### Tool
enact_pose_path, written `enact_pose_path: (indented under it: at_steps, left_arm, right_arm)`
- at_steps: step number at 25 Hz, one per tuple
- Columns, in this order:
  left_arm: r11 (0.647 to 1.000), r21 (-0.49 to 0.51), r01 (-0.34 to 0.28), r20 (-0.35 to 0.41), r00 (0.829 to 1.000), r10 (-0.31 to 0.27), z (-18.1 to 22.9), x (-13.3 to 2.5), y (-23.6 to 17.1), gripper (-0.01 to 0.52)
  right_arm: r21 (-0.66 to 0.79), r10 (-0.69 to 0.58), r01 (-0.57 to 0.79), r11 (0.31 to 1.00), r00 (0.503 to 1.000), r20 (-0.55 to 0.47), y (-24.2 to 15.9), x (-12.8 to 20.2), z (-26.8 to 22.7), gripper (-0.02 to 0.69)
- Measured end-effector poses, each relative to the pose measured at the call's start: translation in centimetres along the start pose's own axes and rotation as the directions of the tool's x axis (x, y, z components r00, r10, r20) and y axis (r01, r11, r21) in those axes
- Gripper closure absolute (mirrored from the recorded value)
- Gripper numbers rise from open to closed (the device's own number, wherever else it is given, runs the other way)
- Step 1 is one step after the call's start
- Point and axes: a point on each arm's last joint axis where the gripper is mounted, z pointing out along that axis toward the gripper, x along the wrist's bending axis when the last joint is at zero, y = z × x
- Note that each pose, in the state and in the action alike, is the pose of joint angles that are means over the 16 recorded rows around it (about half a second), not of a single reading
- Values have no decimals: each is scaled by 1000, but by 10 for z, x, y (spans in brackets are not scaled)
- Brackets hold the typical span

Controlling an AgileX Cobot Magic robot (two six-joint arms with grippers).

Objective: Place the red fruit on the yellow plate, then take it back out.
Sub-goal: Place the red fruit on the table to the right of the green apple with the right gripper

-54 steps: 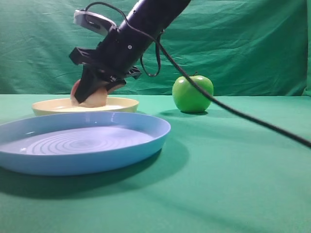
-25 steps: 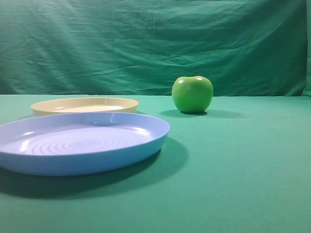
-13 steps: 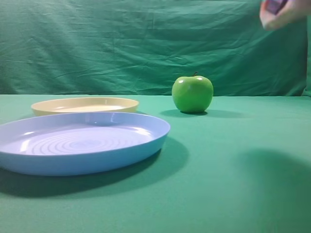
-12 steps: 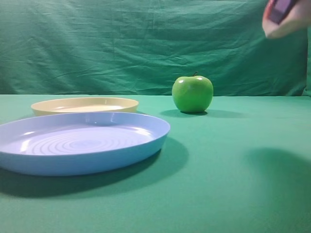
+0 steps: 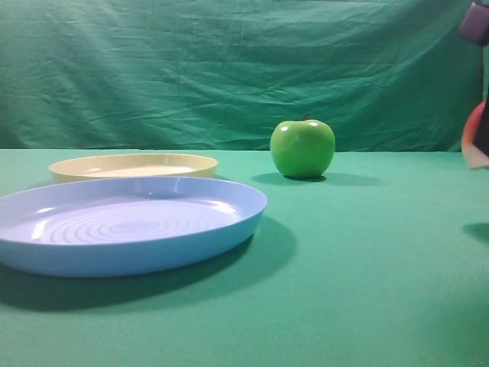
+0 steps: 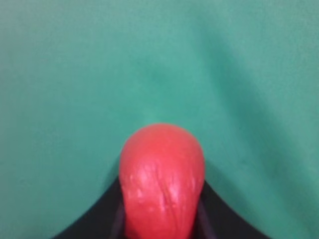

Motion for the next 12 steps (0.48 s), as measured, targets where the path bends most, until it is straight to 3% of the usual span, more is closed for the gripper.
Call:
enact_pose_path:
  at_steps: [12]
  left_arm:
    - [1000,0,0,0,1000,0,0,0,0,514]
  right_arm:
    - [-4,41,-41,999,999,-27,19,3,-19,80]
